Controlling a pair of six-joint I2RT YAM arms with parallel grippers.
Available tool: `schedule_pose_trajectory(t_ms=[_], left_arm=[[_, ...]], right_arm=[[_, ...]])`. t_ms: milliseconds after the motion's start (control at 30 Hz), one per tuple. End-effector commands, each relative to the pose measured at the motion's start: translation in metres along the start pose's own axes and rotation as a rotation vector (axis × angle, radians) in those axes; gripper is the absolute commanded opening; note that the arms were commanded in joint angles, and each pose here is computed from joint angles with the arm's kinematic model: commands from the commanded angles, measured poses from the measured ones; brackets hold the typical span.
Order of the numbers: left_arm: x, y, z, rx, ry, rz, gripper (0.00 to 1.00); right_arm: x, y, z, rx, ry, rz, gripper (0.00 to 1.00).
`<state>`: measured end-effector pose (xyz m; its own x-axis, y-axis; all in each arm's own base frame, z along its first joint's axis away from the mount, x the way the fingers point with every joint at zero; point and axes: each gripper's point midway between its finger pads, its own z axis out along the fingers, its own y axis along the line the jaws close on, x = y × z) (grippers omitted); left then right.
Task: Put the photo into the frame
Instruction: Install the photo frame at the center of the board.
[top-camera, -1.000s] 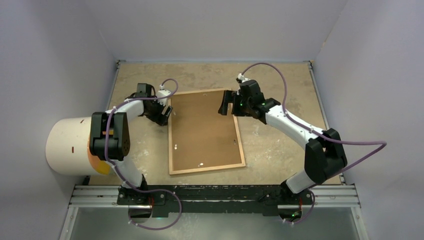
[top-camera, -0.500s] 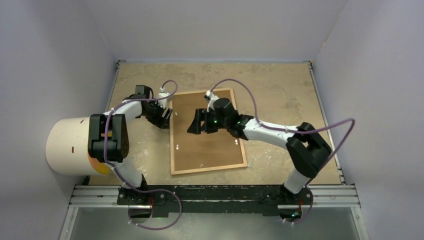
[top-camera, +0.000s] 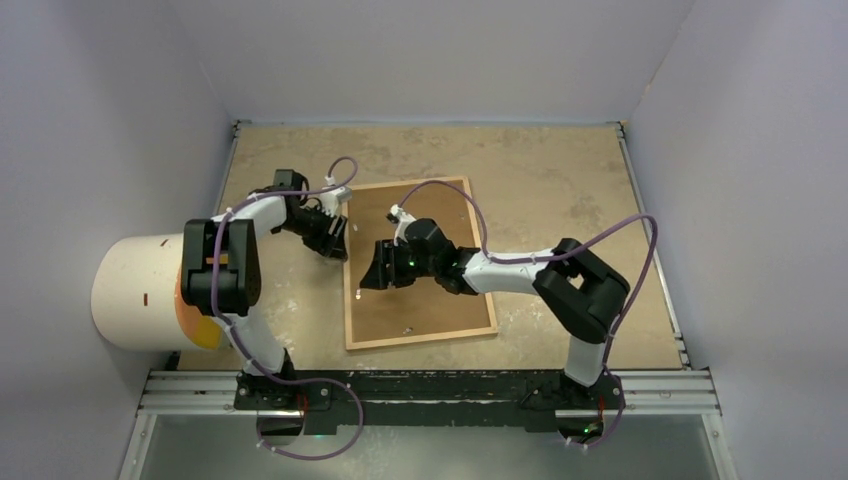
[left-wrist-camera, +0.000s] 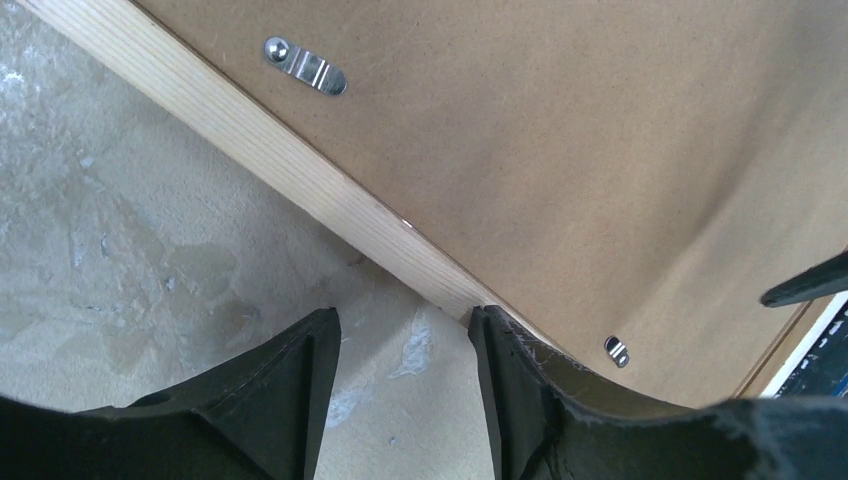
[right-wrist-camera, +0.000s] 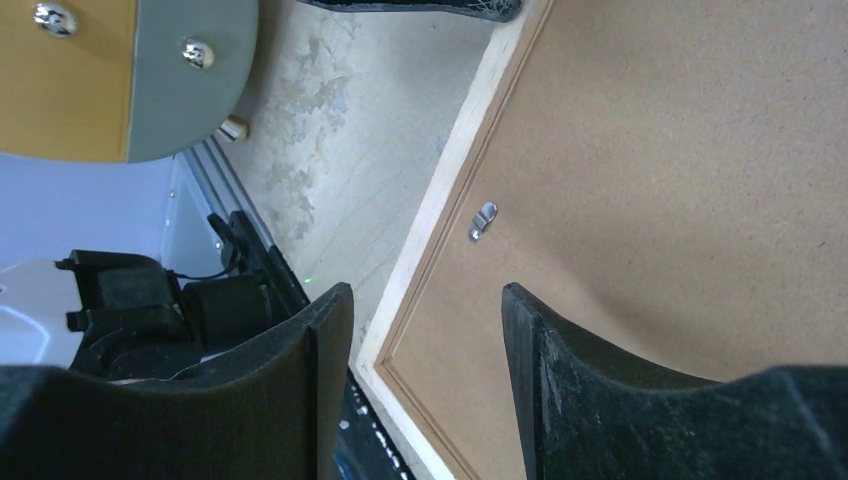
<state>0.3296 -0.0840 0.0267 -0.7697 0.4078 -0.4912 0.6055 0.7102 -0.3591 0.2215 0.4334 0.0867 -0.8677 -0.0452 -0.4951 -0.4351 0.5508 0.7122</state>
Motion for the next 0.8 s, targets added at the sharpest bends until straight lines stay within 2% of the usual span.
schedule_pose_trajectory(t_ms=[0,200,300,400,767], left_arm=[[0.009,-0.009,0.016,0.073,0.032,0.002,0.54],[0.016,-0.005,0.023,0.070,0.066,0.005,0.43],[0.023,-0.006,0.025,0.077,0.079,0.004,0.37],[0.027,-0.008,0.026,0.081,0.085,0.002,0.36],[0.035,-0.011,0.027,0.095,0.096,0.004,0.34]], right_arm=[[-0.001,-0.002,0.015,-0.004,-0.005,-0.018,0.58],[0.007,-0.009,0.031,-0.010,0.019,-0.015,0.56],[0.013,-0.008,0.039,-0.025,0.042,-0.006,0.47],[0.022,-0.008,0.044,-0.039,0.067,0.017,0.37],[0.027,-0.006,0.053,-0.039,0.085,0.019,0.38]])
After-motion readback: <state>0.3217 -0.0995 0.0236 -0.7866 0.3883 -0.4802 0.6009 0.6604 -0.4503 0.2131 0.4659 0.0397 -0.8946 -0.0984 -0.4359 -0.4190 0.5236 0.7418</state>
